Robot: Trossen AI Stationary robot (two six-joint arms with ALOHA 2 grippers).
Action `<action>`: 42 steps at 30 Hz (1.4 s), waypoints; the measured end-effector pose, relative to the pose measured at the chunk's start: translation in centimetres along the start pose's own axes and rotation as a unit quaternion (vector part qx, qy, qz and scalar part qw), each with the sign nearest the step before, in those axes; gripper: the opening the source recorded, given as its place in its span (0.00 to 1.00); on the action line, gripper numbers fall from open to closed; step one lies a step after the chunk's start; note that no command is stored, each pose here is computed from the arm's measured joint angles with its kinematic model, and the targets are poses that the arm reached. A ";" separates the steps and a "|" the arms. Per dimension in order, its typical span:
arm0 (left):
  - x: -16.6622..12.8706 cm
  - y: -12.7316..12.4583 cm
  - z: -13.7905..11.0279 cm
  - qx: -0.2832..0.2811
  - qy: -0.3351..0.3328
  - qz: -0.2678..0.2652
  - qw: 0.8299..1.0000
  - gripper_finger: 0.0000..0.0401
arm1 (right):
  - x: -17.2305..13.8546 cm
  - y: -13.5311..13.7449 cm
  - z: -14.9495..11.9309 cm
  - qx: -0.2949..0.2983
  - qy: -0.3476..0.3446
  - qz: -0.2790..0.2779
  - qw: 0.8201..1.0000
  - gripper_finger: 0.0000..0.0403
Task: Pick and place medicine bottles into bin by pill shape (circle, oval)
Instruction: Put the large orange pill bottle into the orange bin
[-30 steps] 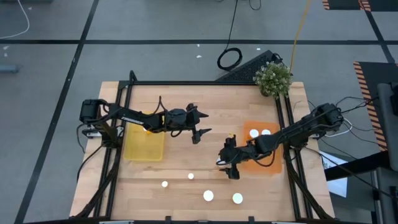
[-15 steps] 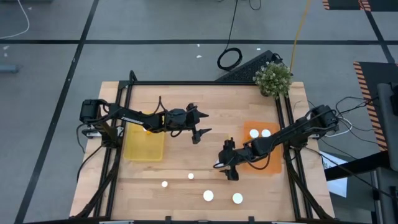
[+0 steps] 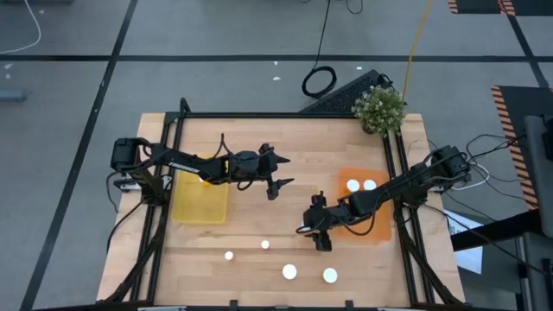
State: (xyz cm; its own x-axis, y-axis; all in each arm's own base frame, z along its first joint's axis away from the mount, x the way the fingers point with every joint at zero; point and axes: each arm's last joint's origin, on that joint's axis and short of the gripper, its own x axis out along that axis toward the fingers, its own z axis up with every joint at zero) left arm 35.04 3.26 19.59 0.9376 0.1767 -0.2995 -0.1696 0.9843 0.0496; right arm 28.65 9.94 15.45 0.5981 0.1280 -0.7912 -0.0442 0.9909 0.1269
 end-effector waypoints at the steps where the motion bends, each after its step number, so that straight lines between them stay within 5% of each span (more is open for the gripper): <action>1: 0.0 0.0 0.0 0.000 0.000 0.000 1.000 0.81 | 0.0 0.0 0.0 0.000 0.001 0.003 1.000 0.61; 20: 0.0 0.0 0.0 0.000 0.000 0.000 1.000 0.81 | -5.5 -0.4 0.7 0.013 -0.015 0.014 1.000 0.53; 27: 0.0 0.0 0.0 0.000 0.000 0.000 1.000 0.81 | -9.7 -1.4 0.0 0.018 -0.016 -0.037 0.999 0.53; 42: 0.0 0.0 0.0 0.000 0.000 0.000 1.000 0.81 | -16.0 -3.5 -4.5 0.149 0.093 -0.112 0.978 0.53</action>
State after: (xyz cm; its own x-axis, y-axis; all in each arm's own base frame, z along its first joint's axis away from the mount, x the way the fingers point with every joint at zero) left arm 35.05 3.26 19.60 0.9379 0.1763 -0.2989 -0.1694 0.9843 0.0491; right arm 15.60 4.64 24.96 0.4088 -0.0581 -0.9108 0.3224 0.9428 0.0846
